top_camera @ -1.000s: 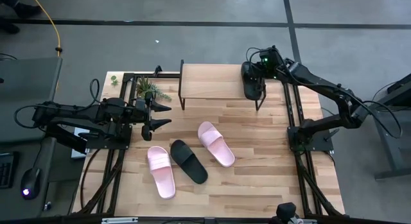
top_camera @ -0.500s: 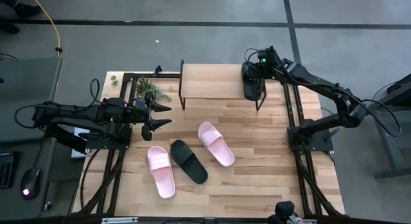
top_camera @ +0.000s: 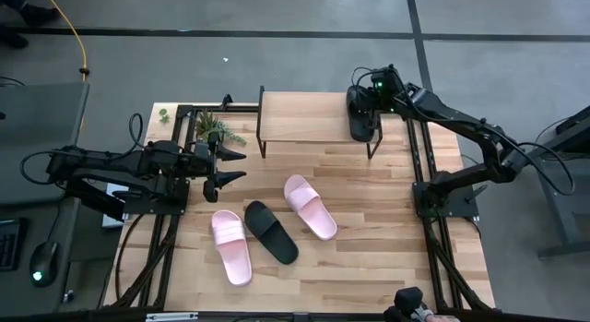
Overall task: Pick and place slides into the shelf
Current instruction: Put the right black slipper on the shelf
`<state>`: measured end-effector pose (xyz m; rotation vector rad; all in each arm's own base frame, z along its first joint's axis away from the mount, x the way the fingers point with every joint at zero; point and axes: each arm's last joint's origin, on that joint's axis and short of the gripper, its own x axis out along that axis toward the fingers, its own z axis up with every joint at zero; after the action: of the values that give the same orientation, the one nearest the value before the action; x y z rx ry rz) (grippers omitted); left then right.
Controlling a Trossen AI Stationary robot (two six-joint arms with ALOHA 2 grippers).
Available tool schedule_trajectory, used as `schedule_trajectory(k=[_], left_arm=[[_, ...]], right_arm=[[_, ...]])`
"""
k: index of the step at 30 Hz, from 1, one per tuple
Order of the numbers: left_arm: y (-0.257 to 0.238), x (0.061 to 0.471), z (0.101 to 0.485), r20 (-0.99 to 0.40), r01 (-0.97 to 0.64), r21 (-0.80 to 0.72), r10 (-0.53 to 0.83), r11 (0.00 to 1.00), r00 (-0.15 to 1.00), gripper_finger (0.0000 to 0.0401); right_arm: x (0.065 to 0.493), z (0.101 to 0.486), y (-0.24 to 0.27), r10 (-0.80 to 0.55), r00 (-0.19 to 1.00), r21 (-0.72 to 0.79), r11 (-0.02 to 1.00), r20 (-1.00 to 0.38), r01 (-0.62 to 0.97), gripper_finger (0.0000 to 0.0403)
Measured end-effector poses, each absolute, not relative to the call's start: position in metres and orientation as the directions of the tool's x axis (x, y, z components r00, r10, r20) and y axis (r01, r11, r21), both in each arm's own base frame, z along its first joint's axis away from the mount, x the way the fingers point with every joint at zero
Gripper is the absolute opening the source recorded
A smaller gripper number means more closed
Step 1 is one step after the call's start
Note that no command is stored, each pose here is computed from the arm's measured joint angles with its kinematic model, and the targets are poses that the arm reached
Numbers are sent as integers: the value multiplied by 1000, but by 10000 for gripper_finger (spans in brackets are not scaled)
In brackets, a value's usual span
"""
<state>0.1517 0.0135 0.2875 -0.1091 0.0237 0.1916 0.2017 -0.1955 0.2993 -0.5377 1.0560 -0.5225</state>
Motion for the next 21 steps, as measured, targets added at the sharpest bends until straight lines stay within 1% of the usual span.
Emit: schedule_trajectory(k=[12, 18, 21], left_arm=[[14, 152, 287, -34, -191, -106, 189, 976, 981, 225], [14, 152, 287, -34, -191, -106, 189, 976, 981, 225], [14, 152, 287, -34, -191, -106, 189, 976, 981, 225]], right_arm=[[193, 296, -198, -603, 369, -602, 787, -707, 133, 0], [190, 295, -200, -572, 391, -571, 810, -721, 133, 0], [190, 295, -200, -565, 397, -565, 814, -723, 130, 9]])
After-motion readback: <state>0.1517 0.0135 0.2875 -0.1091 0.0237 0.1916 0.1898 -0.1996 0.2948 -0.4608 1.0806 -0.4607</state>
